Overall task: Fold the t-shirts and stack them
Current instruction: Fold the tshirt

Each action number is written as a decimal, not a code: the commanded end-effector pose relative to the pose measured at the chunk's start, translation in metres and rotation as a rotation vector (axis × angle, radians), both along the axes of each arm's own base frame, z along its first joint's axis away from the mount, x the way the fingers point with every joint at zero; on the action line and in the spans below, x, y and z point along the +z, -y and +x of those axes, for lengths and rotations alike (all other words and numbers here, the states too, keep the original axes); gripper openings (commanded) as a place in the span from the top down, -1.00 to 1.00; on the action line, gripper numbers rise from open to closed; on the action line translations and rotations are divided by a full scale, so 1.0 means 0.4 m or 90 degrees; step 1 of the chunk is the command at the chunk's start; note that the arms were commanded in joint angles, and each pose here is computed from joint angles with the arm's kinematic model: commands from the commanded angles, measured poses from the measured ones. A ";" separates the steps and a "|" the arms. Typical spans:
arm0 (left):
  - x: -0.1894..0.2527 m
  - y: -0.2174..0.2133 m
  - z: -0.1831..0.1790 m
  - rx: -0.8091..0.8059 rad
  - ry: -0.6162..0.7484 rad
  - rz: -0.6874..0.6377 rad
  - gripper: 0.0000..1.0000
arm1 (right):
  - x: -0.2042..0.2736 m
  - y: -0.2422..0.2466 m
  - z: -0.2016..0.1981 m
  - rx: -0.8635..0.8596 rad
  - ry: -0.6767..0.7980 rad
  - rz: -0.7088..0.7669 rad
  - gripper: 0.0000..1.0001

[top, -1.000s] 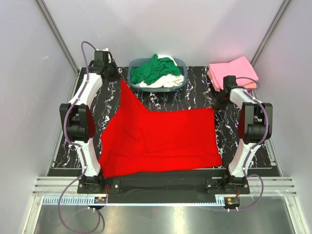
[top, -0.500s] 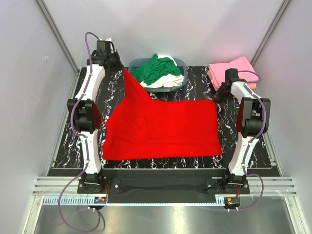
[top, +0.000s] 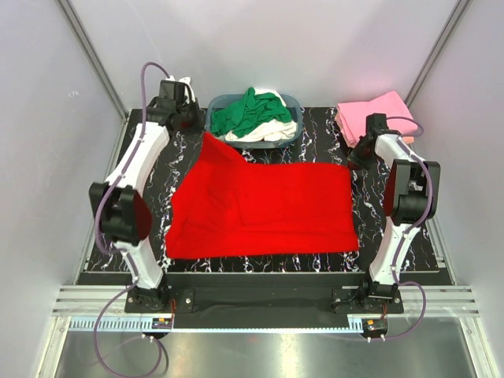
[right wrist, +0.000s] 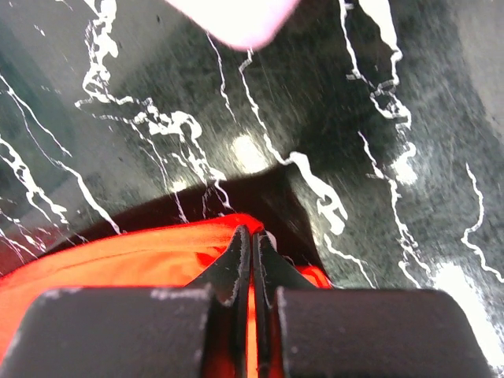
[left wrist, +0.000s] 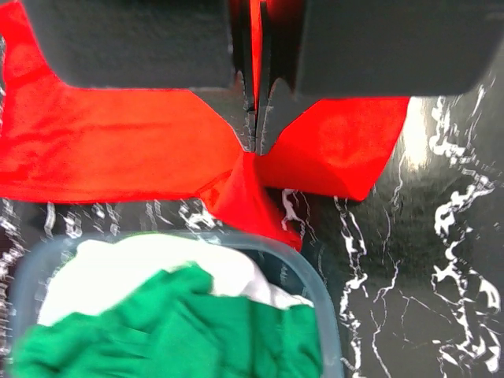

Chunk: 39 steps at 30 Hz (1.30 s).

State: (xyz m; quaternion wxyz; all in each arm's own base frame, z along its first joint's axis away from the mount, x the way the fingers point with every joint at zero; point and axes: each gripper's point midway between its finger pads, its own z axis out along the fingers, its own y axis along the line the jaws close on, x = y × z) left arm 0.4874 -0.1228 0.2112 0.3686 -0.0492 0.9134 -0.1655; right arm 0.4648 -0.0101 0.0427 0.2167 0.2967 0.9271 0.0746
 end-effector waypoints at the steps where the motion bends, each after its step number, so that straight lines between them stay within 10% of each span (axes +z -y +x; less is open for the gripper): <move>1: 0.122 -0.024 -0.062 0.013 0.077 0.039 1.00 | 0.079 -0.001 -0.005 0.018 0.047 0.002 1.00; 39: -0.037 -0.083 -0.562 0.044 -0.033 0.037 1.00 | 0.054 0.017 -0.153 -0.017 0.013 -0.026 1.00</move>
